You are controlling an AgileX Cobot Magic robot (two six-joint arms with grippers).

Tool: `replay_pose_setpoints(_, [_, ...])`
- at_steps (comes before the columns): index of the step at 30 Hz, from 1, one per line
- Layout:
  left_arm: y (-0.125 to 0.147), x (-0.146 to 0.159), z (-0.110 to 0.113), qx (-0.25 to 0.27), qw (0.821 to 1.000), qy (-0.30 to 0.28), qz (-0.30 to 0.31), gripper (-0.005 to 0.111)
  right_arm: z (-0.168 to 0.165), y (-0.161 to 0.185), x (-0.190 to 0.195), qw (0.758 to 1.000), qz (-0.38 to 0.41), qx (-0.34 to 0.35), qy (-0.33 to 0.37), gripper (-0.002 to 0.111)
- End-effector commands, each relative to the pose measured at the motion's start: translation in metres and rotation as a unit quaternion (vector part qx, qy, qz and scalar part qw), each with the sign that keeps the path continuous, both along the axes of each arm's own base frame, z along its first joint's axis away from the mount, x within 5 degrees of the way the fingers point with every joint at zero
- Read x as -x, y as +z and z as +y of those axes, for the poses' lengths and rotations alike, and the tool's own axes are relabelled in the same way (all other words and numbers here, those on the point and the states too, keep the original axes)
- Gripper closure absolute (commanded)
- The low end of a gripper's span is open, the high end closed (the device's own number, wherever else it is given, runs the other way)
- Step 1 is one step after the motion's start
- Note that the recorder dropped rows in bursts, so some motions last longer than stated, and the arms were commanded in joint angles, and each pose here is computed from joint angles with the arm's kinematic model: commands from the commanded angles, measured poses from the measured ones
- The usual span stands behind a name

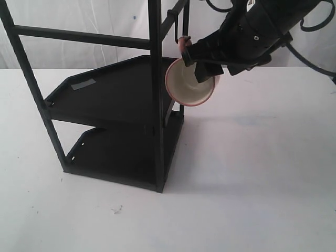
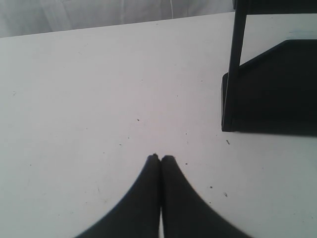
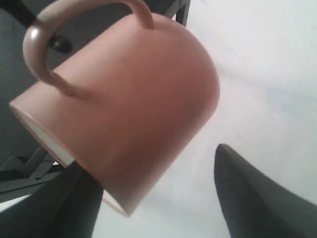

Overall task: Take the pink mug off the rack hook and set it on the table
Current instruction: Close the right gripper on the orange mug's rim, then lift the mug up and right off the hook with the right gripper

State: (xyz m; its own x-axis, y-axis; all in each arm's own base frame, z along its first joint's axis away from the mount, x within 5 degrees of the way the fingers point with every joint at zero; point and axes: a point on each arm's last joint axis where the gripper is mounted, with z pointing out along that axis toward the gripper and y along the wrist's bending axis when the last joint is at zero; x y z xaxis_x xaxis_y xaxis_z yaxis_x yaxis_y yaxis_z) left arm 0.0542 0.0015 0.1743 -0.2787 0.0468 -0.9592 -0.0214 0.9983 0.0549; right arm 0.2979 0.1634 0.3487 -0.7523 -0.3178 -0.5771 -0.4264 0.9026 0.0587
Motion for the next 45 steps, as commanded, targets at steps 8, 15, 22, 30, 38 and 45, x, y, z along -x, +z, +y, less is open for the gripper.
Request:
replay_pose_setpoints(8, [-0.001, 0.000, 0.000, 0.002, 1.000, -0.002, 0.002, 0.107, 0.002, 0.004, -0.003, 1.000, -0.023, -0.015, -0.008, 0.069])
replay_pose_setpoints(15, [-0.001, 0.000, 0.000, 0.002, 1.000, -0.002, 0.002, 0.107, 0.001, 0.002, -0.002, 1.000, -0.013, -0.008, -0.008, 0.084])
replay_pose_setpoints(22, [-0.001, 0.000, 0.000, 0.002, 1.000, -0.002, 0.002, 0.107, 0.001, 0.002, -0.002, 1.000, -0.012, -0.007, -0.008, 0.108])
replay_pose_setpoints(30, [-0.001, 0.000, 0.000, 0.002, 1.000, -0.002, 0.002, 0.107, 0.001, 0.003, -0.002, 1.000, -0.017, -0.010, -0.008, 0.108])
replay_pose_setpoints(38, [-0.001, 0.000, 0.000, 0.002, 1.000, -0.002, 0.002, 0.107, -0.004, 0.015, 0.004, 0.999, -0.036, -0.014, -0.008, 0.108])
replay_pose_setpoints(45, [-0.001, 0.000, 0.000, 0.002, 1.000, -0.002, 0.002, 0.107, -0.022, 0.028, 0.023, 0.998, -0.027, 0.048, -0.008, 0.108])
